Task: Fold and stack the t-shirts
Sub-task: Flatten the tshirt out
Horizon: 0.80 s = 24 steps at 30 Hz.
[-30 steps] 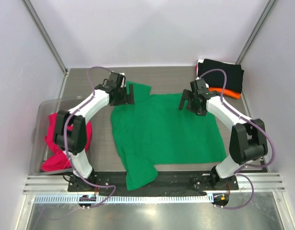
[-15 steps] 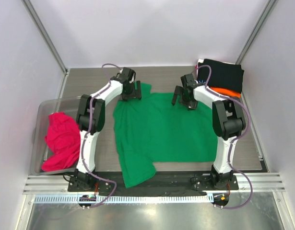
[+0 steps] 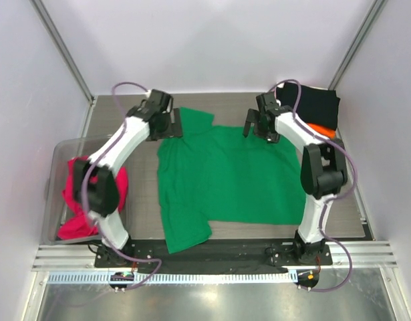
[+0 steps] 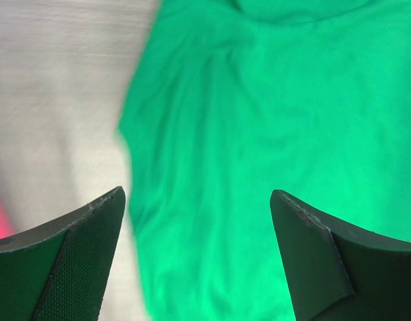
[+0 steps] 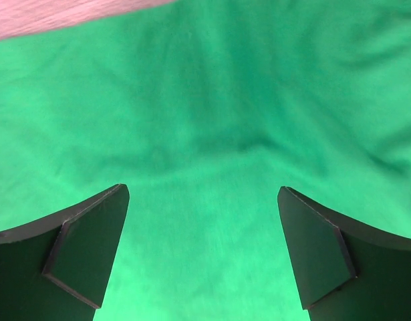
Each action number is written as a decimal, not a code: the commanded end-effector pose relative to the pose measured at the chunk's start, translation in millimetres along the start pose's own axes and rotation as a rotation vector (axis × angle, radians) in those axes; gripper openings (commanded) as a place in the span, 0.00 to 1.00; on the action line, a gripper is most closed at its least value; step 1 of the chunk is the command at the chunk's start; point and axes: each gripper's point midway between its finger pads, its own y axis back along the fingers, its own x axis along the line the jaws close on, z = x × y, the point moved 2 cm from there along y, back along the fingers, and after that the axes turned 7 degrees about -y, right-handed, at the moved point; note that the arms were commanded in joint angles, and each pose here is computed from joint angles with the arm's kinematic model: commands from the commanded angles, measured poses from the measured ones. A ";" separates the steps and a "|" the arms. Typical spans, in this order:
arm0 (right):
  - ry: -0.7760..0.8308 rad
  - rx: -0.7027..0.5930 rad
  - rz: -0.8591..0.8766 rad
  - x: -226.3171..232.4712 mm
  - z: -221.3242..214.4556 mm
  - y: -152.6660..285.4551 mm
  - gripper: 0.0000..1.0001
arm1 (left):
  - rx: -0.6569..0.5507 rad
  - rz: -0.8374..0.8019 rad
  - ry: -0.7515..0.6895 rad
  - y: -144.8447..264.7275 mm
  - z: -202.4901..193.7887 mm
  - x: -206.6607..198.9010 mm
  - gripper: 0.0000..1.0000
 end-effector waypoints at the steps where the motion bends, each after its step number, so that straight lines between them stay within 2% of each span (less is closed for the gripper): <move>1: -0.023 -0.127 -0.002 -13.3 15.4 70.5 1.00 | -0.059 0.064 0.076 55.3 -19.4 19.8 0.89; 2: -0.040 -0.168 0.012 -18.2 16.9 94.2 1.00 | -0.020 0.095 0.075 57.2 -46.5 22.0 0.89; 3: -0.051 -0.180 0.018 -23.0 11.3 105.5 1.00 | -0.056 0.118 0.091 75.0 -52.7 26.4 0.88; 4: -0.077 -0.188 0.021 -28.4 4.8 113.7 1.00 | -0.053 0.114 0.119 81.2 -65.1 23.6 0.88; 5: -0.089 -0.157 0.000 -41.8 -16.8 111.4 1.00 | -0.001 0.110 0.093 79.4 -96.0 17.4 0.88; 6: -0.121 -0.209 0.043 -45.8 -18.2 138.0 1.00 | 0.010 0.097 0.089 83.0 -110.3 12.3 0.88; 7: -0.151 -0.209 0.054 -50.5 -28.1 143.4 1.00 | -0.005 0.060 0.100 95.7 -120.2 6.5 0.88; 8: -0.151 -0.184 0.046 -62.2 -49.2 141.8 1.00 | 0.045 0.043 0.096 93.7 -149.8 -2.3 0.88; 10: -0.176 -0.234 0.109 -70.4 -60.6 167.7 1.00 | 0.047 -0.020 0.131 108.1 -172.0 -10.9 0.85; 11: -0.195 -0.216 0.100 -80.5 -78.3 163.2 1.00 | 0.080 -0.042 0.152 107.8 -196.3 -17.5 0.83; 13: -0.233 -0.263 0.162 -86.5 -88.1 184.5 1.00 | 0.069 -0.104 0.177 120.6 -212.2 -23.7 0.79; 16: -0.276 -0.255 0.197 -95.7 -109.0 195.0 1.00 | 0.115 -0.121 0.206 124.4 -246.4 -25.9 0.75; 20: -0.329 -0.190 0.187 -105.9 -134.6 197.6 1.00 | 0.169 -0.157 0.234 124.7 -283.7 -22.5 0.70; 22: -0.310 -0.116 0.236 -99.2 -149.9 192.7 1.00 | 0.209 -0.185 0.268 115.8 -303.2 -24.7 0.64; 24: -0.323 -0.094 0.227 -101.0 -156.5 187.3 0.99 | 0.242 -0.226 0.292 114.7 -315.0 -29.1 0.58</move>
